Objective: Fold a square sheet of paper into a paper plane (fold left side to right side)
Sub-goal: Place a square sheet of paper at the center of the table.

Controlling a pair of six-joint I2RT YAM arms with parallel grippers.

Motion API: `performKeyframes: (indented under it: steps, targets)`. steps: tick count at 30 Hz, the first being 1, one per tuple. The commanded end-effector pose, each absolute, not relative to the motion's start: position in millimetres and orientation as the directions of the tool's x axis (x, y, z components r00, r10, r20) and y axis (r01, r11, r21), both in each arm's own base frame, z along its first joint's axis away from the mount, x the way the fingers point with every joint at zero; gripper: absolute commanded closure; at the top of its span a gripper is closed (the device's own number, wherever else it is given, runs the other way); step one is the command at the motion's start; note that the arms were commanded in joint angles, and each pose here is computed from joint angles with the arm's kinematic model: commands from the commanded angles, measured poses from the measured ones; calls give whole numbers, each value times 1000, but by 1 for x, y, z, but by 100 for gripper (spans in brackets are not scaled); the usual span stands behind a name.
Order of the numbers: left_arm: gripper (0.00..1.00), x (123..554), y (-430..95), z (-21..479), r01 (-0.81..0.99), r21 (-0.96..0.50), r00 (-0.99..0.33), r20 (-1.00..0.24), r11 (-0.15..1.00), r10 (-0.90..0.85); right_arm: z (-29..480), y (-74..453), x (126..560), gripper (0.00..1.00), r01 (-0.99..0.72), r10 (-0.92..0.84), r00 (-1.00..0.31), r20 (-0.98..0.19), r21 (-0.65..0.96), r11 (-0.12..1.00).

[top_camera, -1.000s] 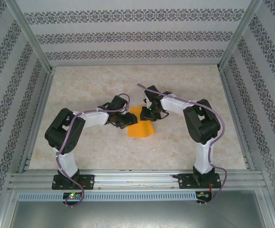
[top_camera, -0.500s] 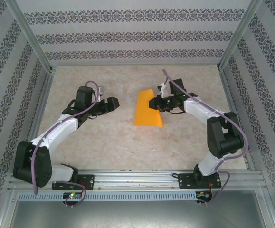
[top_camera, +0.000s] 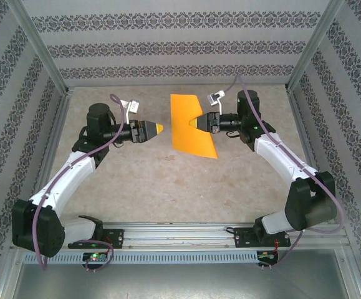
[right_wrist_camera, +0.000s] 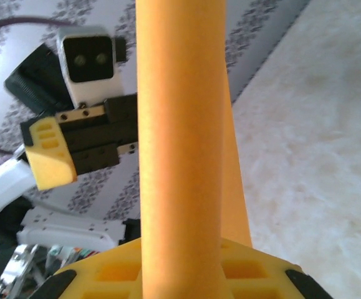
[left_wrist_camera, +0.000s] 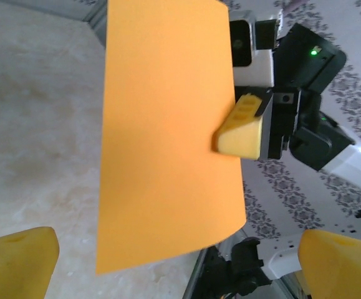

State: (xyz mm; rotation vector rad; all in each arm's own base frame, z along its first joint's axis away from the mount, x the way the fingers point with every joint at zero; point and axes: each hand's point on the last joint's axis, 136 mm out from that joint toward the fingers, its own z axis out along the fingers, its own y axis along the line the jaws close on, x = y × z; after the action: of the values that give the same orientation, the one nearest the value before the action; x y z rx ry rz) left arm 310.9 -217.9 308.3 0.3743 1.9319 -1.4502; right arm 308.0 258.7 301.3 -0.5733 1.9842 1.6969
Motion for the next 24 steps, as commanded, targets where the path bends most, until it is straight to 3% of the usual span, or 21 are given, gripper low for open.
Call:
performKeyframes:
  steps: [1,6,9,11,16,17,18,24]
  targets:
    - [1,306,-229,330,663,-706,-699,-703,248,-133,332,273,286,80,-655,-72,-755,-651,755,34]
    - [2,305,-243,327,663,-717,-716,-691,216,-99,339,288,278,80,-668,-99,-740,-666,744,-5]
    - [10,303,-248,330,670,-718,-715,-693,192,-96,333,292,285,80,-663,-92,-747,-659,749,16]
    - [22,303,-248,333,675,-716,-711,-696,177,-100,326,292,293,80,-653,-76,-757,-649,756,47]
    - [82,307,-248,329,660,-725,-720,-685,198,-106,311,290,310,77,-634,-40,-772,-634,764,119]
    - [89,308,-247,325,651,-729,-727,-679,212,-103,308,288,313,75,-630,-32,-774,-632,765,133]
    - [94,310,-246,319,635,-736,-737,-668,234,-100,304,286,317,71,-623,-21,-778,-628,766,156]
    - [99,323,-244,267,487,-809,-837,-540,331,-89,268,259,341,52,-540,52,-804,-592,764,352]
